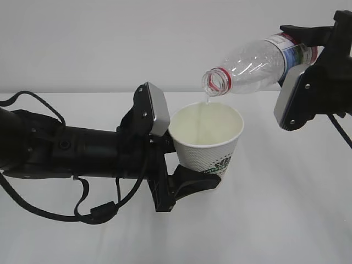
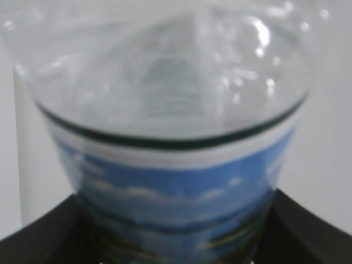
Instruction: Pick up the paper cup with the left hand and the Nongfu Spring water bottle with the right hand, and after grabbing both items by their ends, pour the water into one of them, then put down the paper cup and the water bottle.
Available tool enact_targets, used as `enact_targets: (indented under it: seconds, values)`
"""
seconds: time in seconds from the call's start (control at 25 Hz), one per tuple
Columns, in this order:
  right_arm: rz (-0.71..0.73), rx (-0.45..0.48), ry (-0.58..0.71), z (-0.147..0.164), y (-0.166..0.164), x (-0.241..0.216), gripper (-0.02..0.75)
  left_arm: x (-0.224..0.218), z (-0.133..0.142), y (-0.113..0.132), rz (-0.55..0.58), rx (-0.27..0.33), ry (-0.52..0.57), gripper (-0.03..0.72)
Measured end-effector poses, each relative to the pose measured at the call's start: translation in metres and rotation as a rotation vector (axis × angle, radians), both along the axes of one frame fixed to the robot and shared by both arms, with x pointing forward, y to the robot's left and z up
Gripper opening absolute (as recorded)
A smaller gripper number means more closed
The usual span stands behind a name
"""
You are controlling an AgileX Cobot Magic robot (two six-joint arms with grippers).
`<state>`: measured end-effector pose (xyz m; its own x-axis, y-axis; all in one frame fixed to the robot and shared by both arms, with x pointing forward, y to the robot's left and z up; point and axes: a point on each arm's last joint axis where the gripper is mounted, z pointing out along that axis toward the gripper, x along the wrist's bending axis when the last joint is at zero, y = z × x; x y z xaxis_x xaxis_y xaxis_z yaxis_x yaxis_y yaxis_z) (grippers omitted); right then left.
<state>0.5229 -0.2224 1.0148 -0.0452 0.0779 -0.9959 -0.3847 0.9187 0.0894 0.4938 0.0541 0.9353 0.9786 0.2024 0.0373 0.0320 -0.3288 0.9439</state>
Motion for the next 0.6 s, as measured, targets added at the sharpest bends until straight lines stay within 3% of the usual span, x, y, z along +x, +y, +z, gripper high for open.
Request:
enact_targets:
  seconds: [0.6]
  values:
    - [0.000,-0.004,-0.002,0.0000,0.0000,0.0000,0.515,0.0000,0.0000,0.0000,0.000,0.000,0.000,0.545]
